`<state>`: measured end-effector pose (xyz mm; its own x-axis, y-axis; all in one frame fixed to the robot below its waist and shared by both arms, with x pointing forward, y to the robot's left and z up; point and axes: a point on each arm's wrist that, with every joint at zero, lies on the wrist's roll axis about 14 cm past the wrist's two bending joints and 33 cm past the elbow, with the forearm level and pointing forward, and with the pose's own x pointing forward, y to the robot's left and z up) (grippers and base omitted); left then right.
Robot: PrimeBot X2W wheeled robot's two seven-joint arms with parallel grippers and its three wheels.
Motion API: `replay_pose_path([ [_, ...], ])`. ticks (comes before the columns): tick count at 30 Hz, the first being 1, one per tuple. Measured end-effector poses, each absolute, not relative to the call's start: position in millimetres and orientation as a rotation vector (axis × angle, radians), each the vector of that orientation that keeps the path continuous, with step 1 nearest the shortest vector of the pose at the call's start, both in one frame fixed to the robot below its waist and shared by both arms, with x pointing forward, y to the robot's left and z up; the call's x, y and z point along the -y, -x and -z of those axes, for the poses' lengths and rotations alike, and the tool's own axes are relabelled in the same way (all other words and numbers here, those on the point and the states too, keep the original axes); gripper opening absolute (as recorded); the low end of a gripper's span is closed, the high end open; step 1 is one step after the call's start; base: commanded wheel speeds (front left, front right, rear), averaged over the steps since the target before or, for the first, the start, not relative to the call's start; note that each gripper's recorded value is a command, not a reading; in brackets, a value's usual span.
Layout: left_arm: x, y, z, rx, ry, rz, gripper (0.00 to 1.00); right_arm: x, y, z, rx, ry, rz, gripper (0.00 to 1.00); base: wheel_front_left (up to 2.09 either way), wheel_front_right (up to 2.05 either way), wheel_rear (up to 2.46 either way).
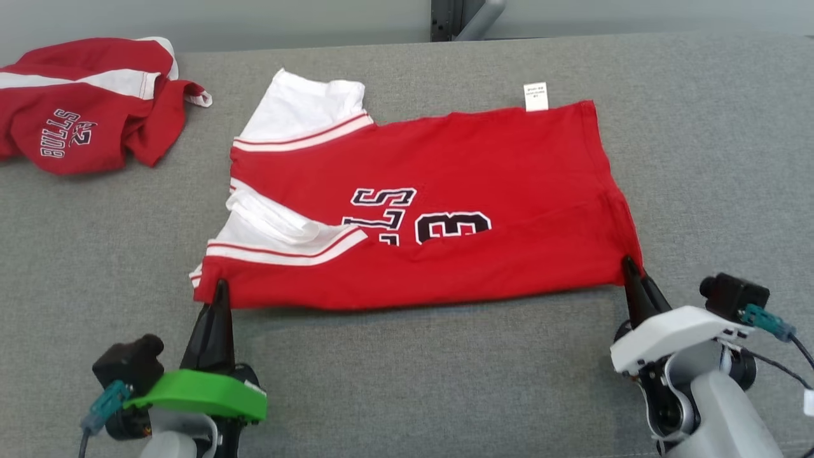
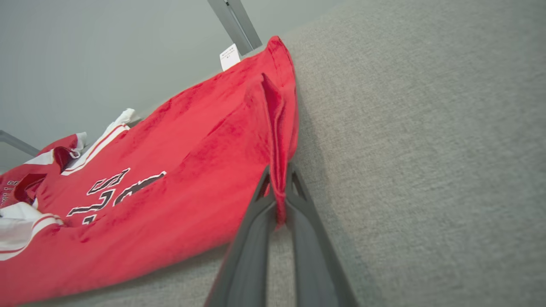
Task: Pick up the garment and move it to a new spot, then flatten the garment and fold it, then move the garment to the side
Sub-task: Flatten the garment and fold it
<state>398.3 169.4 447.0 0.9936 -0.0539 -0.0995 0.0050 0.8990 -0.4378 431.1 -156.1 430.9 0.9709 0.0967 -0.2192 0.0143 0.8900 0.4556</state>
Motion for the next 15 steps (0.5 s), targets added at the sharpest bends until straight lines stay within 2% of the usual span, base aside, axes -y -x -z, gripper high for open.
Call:
replay_pose_path([
  [4, -168, -375, -434, -0.175, 0.447, 0.023, 0.0, 168, -401, -428, -0.282, -0.473, -0.023, 0.0, 0.0, 0.0, 0.0],
  [15, -165, -342, -408, -0.293, 0.466, -0.017, 0.0, 184, -360, -412, -0.365, -0.508, 0.032, 0.0, 0.0, 0.0, 0.0],
])
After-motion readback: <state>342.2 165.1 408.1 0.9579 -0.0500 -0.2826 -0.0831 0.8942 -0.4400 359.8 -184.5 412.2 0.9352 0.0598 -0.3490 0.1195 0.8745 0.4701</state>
